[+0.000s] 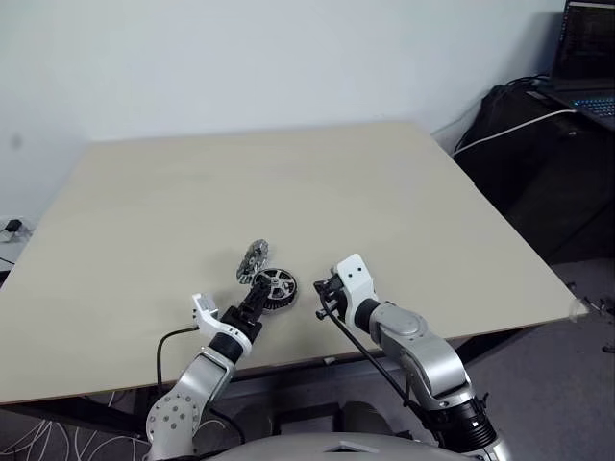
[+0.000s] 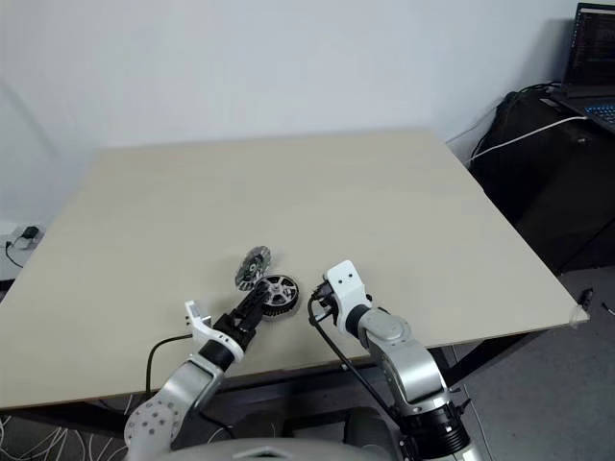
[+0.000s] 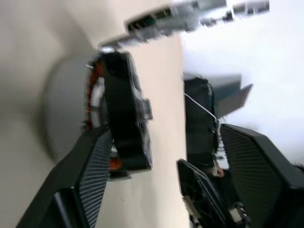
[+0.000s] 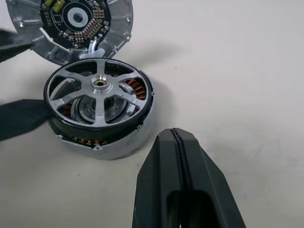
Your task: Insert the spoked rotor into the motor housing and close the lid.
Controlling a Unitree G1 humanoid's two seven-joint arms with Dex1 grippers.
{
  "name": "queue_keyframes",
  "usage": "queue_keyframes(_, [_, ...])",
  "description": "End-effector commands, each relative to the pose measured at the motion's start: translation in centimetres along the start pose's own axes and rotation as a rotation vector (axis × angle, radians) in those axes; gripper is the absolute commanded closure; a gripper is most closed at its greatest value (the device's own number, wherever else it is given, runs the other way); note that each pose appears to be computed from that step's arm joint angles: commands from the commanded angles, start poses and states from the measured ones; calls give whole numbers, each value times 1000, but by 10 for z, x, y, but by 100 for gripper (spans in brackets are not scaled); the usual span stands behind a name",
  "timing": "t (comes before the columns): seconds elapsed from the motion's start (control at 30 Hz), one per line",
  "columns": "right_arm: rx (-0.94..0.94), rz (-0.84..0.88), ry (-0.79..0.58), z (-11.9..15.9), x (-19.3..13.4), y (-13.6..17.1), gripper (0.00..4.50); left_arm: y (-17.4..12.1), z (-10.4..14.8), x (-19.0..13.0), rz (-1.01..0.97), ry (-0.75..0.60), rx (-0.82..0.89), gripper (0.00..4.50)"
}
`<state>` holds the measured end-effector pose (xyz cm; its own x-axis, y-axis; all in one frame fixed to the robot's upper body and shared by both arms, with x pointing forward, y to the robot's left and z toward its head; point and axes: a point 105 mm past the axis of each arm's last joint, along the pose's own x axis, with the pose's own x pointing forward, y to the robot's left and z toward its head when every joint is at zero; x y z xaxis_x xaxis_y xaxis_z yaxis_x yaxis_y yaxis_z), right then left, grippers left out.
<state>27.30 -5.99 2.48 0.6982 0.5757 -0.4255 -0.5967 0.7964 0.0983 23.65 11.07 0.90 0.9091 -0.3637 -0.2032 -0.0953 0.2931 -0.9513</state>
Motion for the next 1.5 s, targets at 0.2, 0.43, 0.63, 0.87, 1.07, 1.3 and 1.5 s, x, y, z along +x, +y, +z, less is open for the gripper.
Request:
queue_keyframes(0.2, [-17, 9, -65, 19, 0, 2, 450, -17, 8, -18, -17, -70, 91, 80])
queue_keyframes(0.43, [-23, 21, -97, 27, 5, 5, 450, -8, 22, -31, 85, -144, 706, 80])
queue_keyframes(0.63, [-31, 78, -101, 32, 19, 19, 450, 9, 24, -34, 137, -170, 1029, 171])
queue_keyframes(0.87, [-84, 137, -78, 36, 44, 32, 450, 12, 13, -35, 96, -120, 1094, 412])
queue_keyframes(1.07, [-129, 209, -77, 46, 59, 50, 450, 10, 6, -36, 46, -106, 1159, 448])
queue_keyframes(1.3, [-163, 248, -22, 33, 71, 61, 450, 9, 4, -36, 14, -91, 1110, 448])
queue_keyframes(1.5, [-151, 199, 126, -4, 82, 48, 450, 5, 2, -36, -7, -88, 1100, 448])
